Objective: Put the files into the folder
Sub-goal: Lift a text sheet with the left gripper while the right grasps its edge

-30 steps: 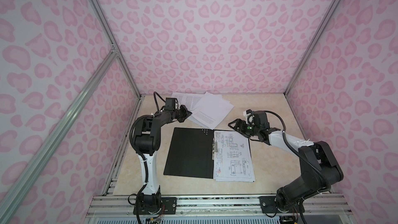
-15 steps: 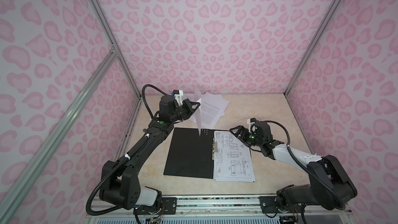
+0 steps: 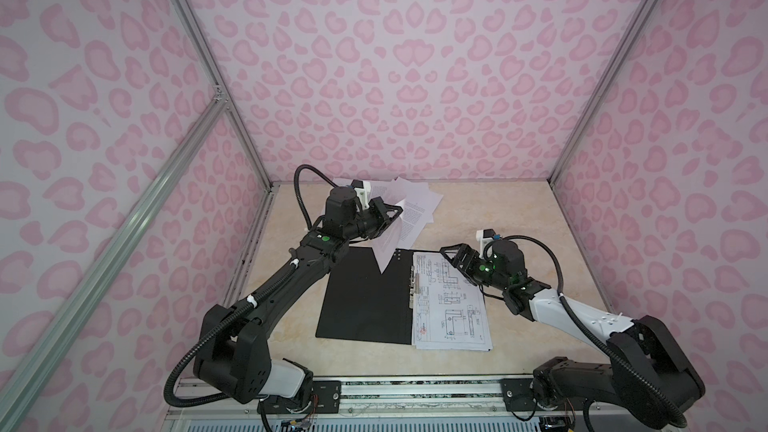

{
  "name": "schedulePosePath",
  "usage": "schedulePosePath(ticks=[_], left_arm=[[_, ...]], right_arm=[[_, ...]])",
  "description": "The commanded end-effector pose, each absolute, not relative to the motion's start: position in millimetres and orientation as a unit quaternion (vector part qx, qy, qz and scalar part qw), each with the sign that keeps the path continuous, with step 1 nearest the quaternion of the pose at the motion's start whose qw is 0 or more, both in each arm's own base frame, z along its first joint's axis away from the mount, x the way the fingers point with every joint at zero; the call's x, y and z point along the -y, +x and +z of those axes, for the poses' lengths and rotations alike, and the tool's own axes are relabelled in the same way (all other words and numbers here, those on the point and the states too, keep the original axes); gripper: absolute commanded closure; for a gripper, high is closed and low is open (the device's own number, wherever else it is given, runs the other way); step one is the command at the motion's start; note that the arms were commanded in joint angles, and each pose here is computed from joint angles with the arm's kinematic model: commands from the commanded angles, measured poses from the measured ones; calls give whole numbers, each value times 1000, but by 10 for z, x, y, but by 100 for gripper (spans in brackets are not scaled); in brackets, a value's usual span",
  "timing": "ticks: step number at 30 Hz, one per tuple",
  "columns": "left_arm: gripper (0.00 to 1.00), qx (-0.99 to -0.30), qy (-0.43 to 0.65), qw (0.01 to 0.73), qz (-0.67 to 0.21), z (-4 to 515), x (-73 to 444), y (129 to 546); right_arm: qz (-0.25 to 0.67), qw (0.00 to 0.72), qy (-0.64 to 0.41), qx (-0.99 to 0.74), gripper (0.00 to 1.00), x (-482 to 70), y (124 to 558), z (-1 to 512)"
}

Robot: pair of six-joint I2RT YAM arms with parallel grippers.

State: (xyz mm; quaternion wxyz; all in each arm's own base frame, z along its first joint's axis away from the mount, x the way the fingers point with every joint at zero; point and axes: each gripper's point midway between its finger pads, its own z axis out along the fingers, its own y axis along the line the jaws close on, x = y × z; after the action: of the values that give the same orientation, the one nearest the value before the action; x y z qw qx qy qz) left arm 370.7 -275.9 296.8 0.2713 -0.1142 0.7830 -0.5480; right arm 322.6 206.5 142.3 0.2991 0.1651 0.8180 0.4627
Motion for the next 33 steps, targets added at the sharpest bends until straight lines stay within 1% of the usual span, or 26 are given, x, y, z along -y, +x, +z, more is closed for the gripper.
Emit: schedulePosePath(ticks=[1, 5, 7, 8, 9, 13, 16, 18, 21, 27, 29, 33], left_arm=[[96, -747, -82, 290, -592, 3455, 3096, 3634], [96, -724, -41, 288, -626, 3875, 3498, 3329], [96, -719, -33, 280, -635, 3939, 3629, 3175], [96, -703, -25, 287, -651, 4141, 3672, 3095], [96, -693, -20, 289, -660, 4221, 3711, 3035], [96, -677, -3, 281, -680, 4367, 3877, 2873], [96, -678, -2, 256, -689, 4303, 4063, 2896], [96, -686, -13, 248, -684, 4163, 4113, 2963], [96, -709, -38, 244, -660, 3806, 4087, 3080], [96, -773, -97, 214, -590, 2736, 3878, 3265], [96, -789, -101, 191, -575, 2446, 3923, 3288], [97, -809, -108, 155, -556, 2028, 4091, 3305]], right_arm=[[494, 328, 182, -785, 3, -1963, 3353, 1596], [490, 339, 214, -774, 3, -1673, 3429, 1633], [477, 350, 241, -769, 3, -1469, 3429, 1642], [471, 359, 256, -764, 3, -1348, 3419, 1657], [464, 367, 269, -760, 3, -1239, 3405, 1670], [416, 413, 316, -746, 3, -813, 3292, 1758], [397, 424, 326, -746, 3, -672, 3207, 1810], [403, 422, 323, -745, 3, -675, 3183, 1825], [397, 403, 320, -760, 3, -706, 3137, 1749], [337, 392, 335, -788, 3, -567, 3025, 1483], [318, 378, 338, -801, 3, -541, 2989, 1333], [322, 341, 351, -810, 3, -575, 2899, 1029]])
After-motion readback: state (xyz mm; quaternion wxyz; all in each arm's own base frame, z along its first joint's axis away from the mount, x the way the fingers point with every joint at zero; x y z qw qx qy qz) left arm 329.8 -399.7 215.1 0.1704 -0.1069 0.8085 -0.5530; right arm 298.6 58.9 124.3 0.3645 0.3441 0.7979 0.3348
